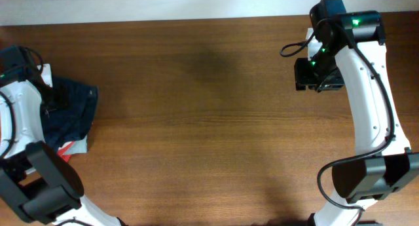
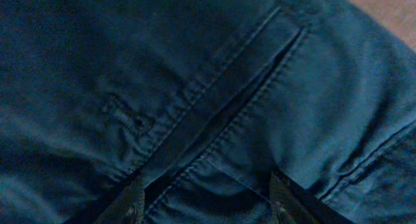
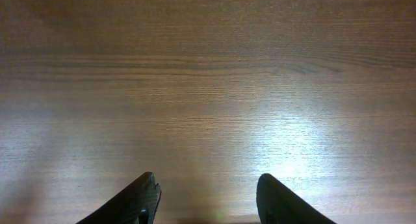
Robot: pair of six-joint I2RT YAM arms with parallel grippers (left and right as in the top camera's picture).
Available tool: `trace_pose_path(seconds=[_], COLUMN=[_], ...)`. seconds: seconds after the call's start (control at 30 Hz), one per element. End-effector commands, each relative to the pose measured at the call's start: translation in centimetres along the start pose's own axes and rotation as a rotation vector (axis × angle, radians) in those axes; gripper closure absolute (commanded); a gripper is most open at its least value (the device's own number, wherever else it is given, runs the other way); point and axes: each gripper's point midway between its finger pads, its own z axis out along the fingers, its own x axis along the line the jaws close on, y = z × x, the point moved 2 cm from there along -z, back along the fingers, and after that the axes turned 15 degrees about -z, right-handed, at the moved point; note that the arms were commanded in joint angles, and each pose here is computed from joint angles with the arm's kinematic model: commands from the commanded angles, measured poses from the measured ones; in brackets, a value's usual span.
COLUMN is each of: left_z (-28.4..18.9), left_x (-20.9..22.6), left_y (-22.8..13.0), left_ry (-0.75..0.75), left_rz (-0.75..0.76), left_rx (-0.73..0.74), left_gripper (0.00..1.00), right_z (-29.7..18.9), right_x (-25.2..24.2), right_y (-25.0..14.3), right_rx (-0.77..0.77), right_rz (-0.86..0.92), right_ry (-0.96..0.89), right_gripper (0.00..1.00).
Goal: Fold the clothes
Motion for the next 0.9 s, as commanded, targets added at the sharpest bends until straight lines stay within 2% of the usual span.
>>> trace_pose_path(seconds=[0.0, 0.13, 0.27, 0.33, 0.5, 0.63, 0.7, 0.73, 0.87], left_z=[1.6, 1.4, -1.6, -4.4, -14.4, -17.6, -18.1, -18.1, -17.9], left_x=[0.1, -0.6, -1.5, -1.4, -3.4, -5.3, -7.0, -8.6, -11.5], left_y=[-0.9, -1.3, -0.3, 0.6, 1.3, 0.8, 0.4, 0.1, -0.8], left_ry=[0.009, -0.038, -0.123, -0.14, -0.336, -0.414, -0.436, -0.453, -0.485], left_rz=[-0.001, -0.001, -0.008, -0.012, 0.016, 0.066, 0.107, 0.142, 0.209], left_rx=[0.065, 0.082, 0.025, -0.041, -0.262, -0.331, -0.335, -0.327, -0.299], left_gripper=[0.39, 0.39, 0.35, 0.33, 0.16, 0.07, 0.01, 0.01, 0.01], right_z=[0.1, 0.1, 0.0, -0.1, -2.0, -3.6, -3.9, -3.9, -3.9], right_x=[-0.3, -0.3, -0.3, -0.3, -1.1, -2.0, -2.6, -2.9, -3.1], right_y=[-0.1, -0.2, -0.1, 0.1, 1.8, 4.0, 5.0, 5.7, 6.1], right_rx=[0.007, 0.013, 0.006, -0.007, -0.156, -0.309, -0.356, -0.381, -0.396], right_rz=[-0.006, -0.006, -0.006, -0.004, 0.023, 0.048, 0.058, 0.059, 0.055], right_ry=[-0.016, -0.015, -0.016, -0.018, -0.024, -0.014, -0.022, -0.025, -0.028], right_gripper=[0.46, 0.46, 0.45, 0.46, 0.45, 0.28, 0.13, 0.01, 0.01])
